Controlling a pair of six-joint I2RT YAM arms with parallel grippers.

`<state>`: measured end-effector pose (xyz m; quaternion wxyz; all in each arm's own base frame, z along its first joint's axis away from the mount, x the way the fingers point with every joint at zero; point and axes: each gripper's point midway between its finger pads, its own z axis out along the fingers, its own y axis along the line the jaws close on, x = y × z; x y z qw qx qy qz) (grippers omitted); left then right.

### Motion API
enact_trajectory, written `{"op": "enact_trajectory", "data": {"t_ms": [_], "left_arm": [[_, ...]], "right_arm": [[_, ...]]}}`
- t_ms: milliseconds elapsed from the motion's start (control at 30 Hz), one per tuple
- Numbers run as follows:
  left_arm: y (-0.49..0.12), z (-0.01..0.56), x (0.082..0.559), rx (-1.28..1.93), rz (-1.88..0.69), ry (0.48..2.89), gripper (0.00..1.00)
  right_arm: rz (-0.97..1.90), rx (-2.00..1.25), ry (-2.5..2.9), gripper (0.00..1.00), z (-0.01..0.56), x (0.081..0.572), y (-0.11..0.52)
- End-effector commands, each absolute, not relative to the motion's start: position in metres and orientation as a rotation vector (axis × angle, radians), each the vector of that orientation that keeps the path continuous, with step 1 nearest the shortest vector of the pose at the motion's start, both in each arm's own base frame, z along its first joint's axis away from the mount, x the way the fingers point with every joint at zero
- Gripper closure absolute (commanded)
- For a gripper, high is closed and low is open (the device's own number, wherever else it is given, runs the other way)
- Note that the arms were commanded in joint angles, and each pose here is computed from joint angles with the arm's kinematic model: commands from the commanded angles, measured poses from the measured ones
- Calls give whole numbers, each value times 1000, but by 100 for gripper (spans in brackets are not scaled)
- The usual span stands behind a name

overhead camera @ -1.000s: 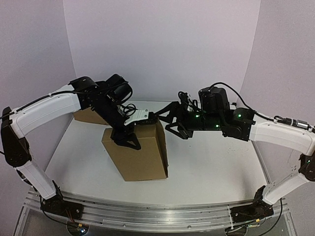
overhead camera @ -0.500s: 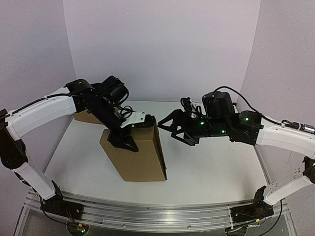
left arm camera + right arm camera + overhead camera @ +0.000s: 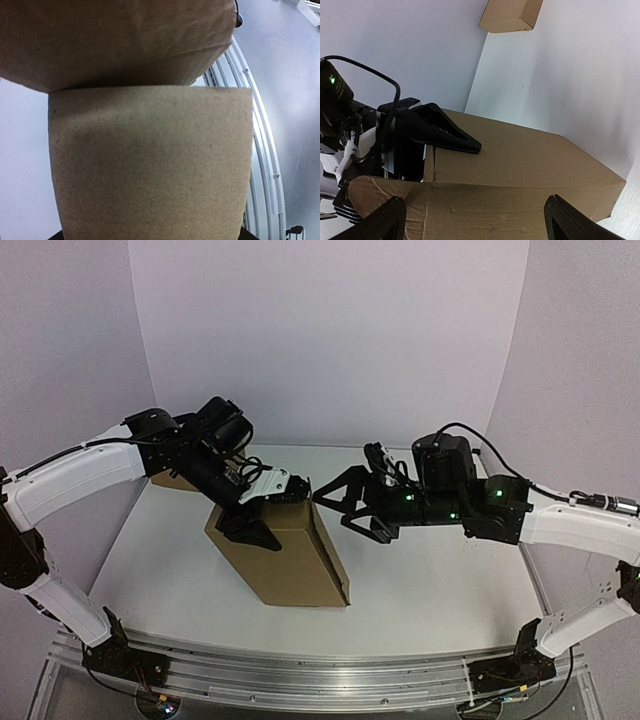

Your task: Fold the paper box

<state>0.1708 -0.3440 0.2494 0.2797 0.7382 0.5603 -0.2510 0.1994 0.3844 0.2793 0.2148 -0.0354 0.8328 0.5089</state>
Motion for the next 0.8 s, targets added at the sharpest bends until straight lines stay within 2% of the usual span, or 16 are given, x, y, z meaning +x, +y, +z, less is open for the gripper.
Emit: {"op": "enact_trajectory", "data": {"t_ms": [0,100,167,367,567,767], "left_arm": [[-352,237,177,2008,-656,1474,37],[-347,232,178,2048,-619,1470,31],[-343,231,180,2071,-586,1457,30],[-336,236,169,2124,-639,1386,31],[-337,234,162,2114,-712,1420,30],[-337,235,161,2102,-730,1443,29]], "right_arm": [[1498,-129,2255,3,287,196,399],[1472,-142,2248,2,285,196,395],[1400,-215,2218,2,281,194,383],[961,-782,1838,2,274,175,325],[819,-1262,1532,2,245,147,372],[681,-1190,1374,2,240,165,399]]}}
